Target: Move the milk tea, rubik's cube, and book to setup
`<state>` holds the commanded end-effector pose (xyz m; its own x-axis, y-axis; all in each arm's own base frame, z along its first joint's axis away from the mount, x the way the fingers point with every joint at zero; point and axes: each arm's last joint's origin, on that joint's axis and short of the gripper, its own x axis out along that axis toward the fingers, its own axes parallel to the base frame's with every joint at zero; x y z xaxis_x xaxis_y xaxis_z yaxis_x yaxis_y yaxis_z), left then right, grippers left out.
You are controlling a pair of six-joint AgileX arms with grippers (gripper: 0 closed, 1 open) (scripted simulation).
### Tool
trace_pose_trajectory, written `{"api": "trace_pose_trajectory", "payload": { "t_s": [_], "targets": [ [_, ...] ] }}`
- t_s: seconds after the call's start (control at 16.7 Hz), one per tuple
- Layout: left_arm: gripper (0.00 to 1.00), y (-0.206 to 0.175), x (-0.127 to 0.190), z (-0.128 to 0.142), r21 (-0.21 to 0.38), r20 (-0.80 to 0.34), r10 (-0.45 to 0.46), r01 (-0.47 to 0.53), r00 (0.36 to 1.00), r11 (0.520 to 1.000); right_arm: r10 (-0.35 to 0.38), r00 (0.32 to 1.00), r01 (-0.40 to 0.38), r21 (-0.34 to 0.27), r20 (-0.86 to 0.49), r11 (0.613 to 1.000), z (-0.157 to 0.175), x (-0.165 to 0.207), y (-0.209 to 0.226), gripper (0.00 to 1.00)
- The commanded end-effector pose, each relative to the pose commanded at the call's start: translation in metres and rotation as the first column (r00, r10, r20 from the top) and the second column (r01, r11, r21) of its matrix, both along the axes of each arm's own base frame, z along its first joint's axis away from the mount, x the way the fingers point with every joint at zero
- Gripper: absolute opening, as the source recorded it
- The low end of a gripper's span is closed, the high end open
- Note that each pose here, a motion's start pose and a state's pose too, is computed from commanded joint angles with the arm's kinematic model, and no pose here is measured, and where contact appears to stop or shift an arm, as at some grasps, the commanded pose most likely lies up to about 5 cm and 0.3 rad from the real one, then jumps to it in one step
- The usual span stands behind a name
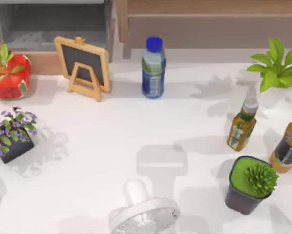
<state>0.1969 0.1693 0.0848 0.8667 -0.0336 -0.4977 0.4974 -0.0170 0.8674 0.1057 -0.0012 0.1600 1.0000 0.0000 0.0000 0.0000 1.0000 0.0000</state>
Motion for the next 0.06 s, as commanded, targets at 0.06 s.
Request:
{"api": "trace_pose_trajectory", "payload": {
  "t_s": [0.06],
  "targets": [
    [1.0, 0.0, 0.0, 0.0, 0.0, 0.0, 0.0, 0.0, 1.0, 1.0, 0.0, 1.0, 0.0, 0.0, 0.0, 1.0, 0.0, 0.0, 0.0, 1.0]
  ]
}}
